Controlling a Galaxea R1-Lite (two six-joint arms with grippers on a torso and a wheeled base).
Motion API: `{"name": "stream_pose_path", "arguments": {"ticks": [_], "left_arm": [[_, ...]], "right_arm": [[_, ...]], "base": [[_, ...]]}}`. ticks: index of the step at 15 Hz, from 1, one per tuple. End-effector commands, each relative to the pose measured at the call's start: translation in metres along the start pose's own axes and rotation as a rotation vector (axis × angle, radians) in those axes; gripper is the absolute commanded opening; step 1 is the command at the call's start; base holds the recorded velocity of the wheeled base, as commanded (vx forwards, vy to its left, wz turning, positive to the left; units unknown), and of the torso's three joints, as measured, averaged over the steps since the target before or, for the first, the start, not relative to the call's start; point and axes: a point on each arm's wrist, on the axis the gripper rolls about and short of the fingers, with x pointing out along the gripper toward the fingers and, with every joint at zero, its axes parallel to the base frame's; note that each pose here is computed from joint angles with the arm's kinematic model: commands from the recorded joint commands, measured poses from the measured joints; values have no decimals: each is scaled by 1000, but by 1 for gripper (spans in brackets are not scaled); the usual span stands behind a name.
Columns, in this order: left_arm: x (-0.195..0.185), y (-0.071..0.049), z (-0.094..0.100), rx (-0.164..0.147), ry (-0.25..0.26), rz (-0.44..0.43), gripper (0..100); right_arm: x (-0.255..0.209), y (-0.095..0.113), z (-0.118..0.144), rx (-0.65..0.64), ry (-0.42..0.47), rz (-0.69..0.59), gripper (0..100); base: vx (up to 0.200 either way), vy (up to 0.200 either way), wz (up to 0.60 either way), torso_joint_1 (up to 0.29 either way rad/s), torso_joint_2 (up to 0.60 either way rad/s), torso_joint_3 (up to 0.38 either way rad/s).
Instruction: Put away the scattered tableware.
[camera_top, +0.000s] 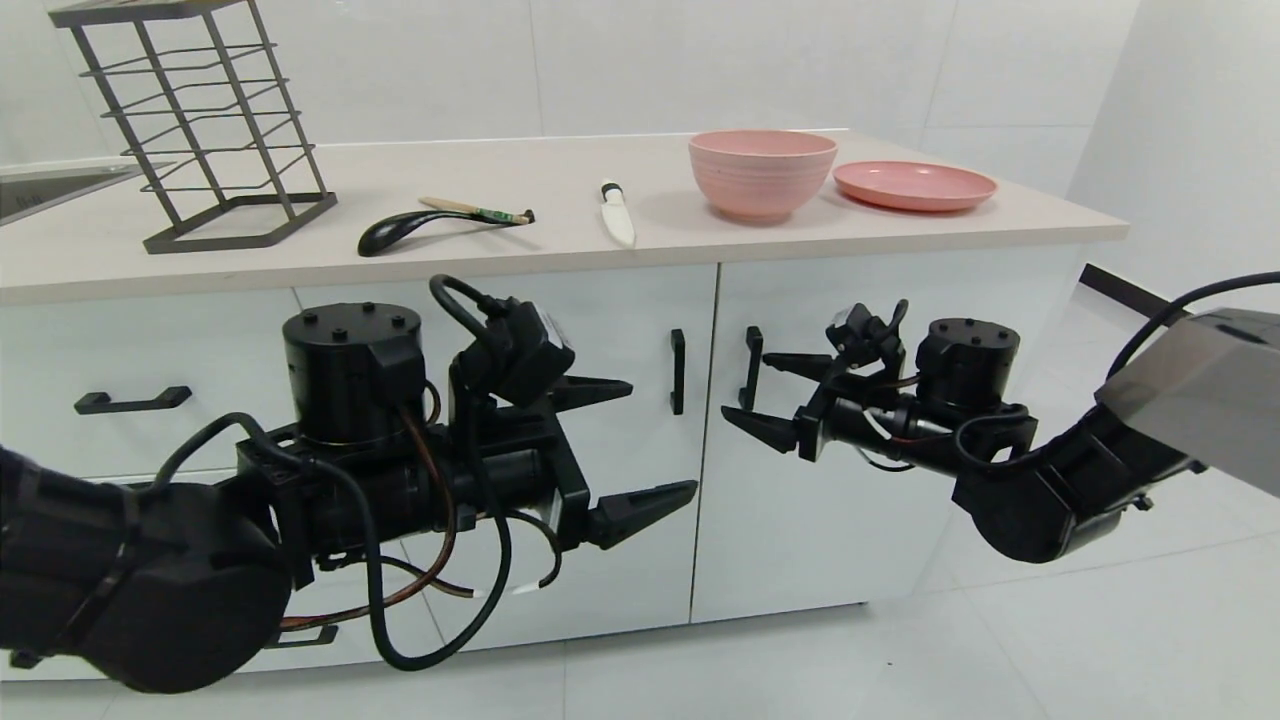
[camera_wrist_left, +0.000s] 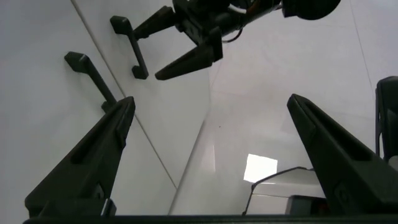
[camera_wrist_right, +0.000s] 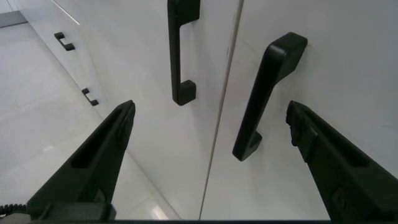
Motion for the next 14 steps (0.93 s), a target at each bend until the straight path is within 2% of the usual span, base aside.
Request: {"name": "stream_pose_path", "arguments": {"ticks": [1, 4, 10, 12, 14], "left_arm": [[9, 3, 0, 0, -2, -5, 100], [24, 4, 6, -10, -20, -15, 100], [41, 8, 6, -15, -31, -26, 100], [46, 11, 6, -15, -34, -23, 100], [53, 17, 7, -8, -45, -17, 100]], "right_arm": [[7, -2, -7, 2, 7, 7, 100], [17, -2, -9, -22, -34, 61, 100], [22, -1, -18, -17, -38, 160, 100], [19, 3, -15, -19, -49, 237, 100], [4, 14, 7, -37, -75, 280, 100]], "base": [[0, 0, 0, 0, 0, 0], [0, 0, 0, 0, 0, 0], [0, 0, 0, 0, 0, 0], [0, 0, 0, 0, 0, 0], [0, 0, 0, 0, 0, 0]]}}
